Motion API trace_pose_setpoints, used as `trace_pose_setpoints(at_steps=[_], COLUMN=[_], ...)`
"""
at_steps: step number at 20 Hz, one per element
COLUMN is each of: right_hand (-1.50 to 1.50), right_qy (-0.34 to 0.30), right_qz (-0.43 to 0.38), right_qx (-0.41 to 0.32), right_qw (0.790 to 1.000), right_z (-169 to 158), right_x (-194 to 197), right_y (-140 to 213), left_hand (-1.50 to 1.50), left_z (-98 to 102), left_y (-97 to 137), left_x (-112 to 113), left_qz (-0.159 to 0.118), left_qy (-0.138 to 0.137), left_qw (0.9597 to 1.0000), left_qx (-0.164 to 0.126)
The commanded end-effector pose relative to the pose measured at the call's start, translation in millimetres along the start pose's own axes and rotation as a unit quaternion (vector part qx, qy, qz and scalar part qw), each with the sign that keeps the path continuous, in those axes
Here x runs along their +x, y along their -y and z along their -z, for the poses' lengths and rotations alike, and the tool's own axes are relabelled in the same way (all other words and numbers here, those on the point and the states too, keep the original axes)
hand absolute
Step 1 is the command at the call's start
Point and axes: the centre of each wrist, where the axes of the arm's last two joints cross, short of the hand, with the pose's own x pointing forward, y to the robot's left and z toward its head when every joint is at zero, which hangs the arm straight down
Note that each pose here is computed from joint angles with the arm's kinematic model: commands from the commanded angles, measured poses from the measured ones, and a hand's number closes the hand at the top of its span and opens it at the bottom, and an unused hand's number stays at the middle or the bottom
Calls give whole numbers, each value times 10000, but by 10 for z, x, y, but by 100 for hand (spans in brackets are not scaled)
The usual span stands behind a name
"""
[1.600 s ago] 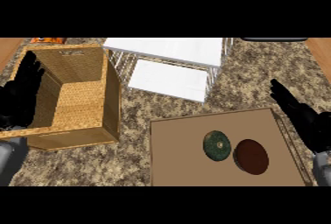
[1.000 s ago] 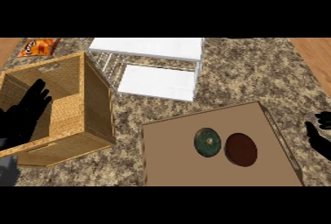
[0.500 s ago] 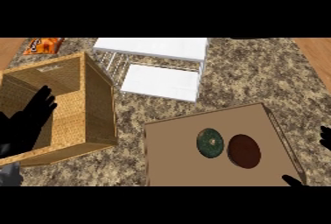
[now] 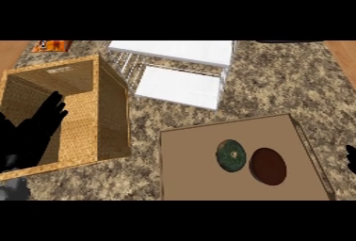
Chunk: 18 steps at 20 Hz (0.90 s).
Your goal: Pick the squash from the tray and place it in the tiered shelf
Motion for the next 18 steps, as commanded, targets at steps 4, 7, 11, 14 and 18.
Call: trace_pose_setpoints(at_steps=[4, 7, 11, 14, 18], right_hand=[-150, -150, -150, -150, -150], right_qy=[-687, -889, -1348, -1575, -1703], right_qz=[-353, -727, -829, -1055, -1312], right_qx=[-453, -582, -449, -262, -181], right_qw=[9960, 9917, 9864, 9815, 9765], right_z=[-55, 20, 90, 144, 302], right_x=[320, 440, 534, 581, 599], right_y=[-64, -33, -136, -287, -526], left_hand=[0, 0, 0, 0, 0], left_z=[-47, 31, 56, 94, -21], left_y=[163, 299, 335, 336, 321], left_x=[-508, -451, -439, -403, -468], left_qz=[-244, -255, -257, -207, -195], left_qy=[-797, -676, -702, -779, -767], left_qw=[9963, 9972, 9968, 9962, 9962], left_qx=[-230, -194, -288, -336, -363])
